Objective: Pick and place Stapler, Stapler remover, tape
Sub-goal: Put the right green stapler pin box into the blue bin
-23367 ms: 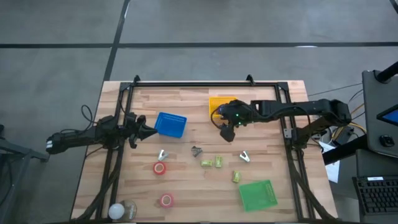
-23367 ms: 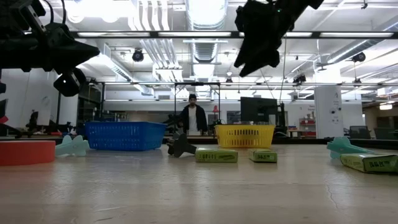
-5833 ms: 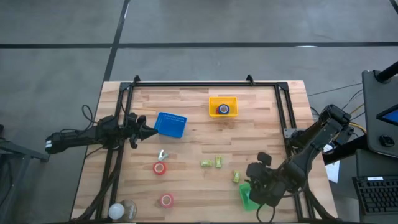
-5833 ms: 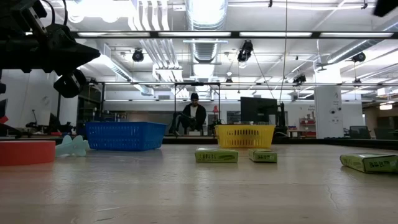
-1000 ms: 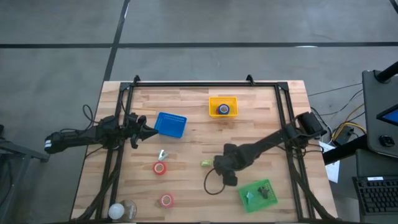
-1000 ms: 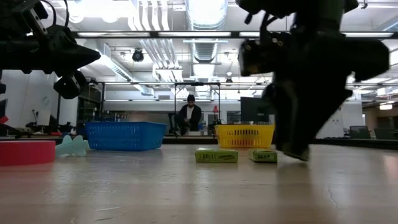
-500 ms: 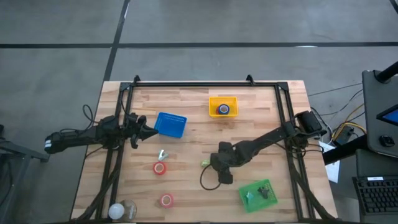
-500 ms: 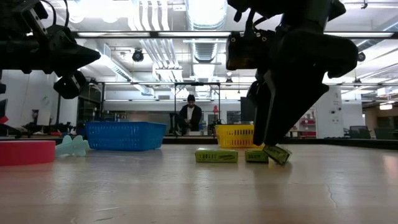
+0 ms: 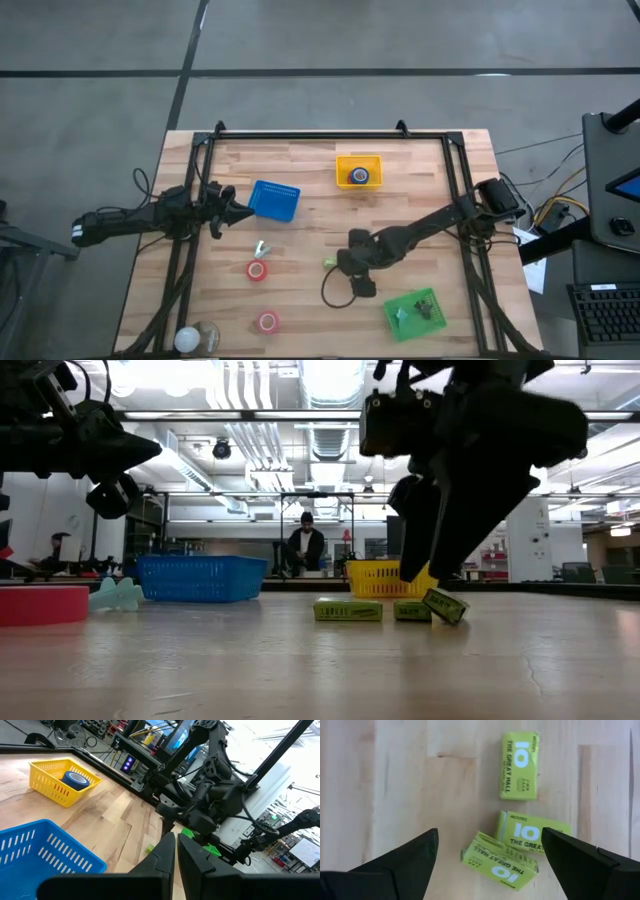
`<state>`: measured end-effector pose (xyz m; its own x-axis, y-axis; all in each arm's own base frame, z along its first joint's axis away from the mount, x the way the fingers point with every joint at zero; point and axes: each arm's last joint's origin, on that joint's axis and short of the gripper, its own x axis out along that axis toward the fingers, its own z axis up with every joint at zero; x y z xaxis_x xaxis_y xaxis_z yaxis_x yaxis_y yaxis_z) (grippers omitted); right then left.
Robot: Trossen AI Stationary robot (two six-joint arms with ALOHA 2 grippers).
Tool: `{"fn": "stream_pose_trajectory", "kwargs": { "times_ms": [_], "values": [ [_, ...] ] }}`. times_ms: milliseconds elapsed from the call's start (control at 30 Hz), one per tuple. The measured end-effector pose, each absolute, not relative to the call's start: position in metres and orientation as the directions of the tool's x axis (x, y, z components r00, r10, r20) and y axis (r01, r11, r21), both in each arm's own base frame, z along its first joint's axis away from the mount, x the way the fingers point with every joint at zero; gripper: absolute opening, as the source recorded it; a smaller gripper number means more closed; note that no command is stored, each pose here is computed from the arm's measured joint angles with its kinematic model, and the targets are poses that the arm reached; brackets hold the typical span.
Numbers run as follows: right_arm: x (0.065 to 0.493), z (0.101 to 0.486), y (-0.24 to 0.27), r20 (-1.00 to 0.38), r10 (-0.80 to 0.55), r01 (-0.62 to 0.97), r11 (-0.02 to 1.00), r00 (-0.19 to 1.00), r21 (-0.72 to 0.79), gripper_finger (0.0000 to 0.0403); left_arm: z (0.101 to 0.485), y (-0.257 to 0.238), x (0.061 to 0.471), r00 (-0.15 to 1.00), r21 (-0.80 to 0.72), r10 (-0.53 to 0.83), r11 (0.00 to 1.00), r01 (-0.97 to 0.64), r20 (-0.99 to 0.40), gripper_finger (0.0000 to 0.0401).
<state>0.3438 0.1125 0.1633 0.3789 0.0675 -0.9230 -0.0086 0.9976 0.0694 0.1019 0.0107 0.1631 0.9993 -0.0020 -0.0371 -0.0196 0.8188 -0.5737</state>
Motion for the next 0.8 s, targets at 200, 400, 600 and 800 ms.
{"fn": "stream_pose_trajectory", "kwargs": {
  "times_ms": [200, 400, 600, 800],
  "values": [
    [0.345, 0.169, 0.114, -0.927, 0.068, -0.038, 0.998, 0.369, 0.058, 0.0336, 0.163, 0.011, 0.102, 0.999, -0.574, -0.002, 0.819, -0.020, -0.037, 0.0023],
    [0.340, 0.167, 0.112, -0.948, 0.051, -0.030, 0.999, 0.315, 0.044, 0.0328, 0.163, 0.011, 0.102, 0.999, -0.574, -0.002, 0.819, -0.020, -0.037, 0.0023],
    [0.333, 0.167, 0.110, -0.967, 0.034, 0.009, 0.999, 0.253, 0.037, 0.0324, 0.163, 0.011, 0.102, 0.999, -0.574, -0.002, 0.819, -0.020, -0.037, 0.0023],
    [0.332, 0.170, 0.110, -0.965, 0.041, 0.019, 0.999, 0.259, 0.047, 0.0330, 0.163, 0.011, 0.102, 0.999, -0.573, -0.002, 0.819, -0.019, -0.037, 0.0023]
  ]
}}
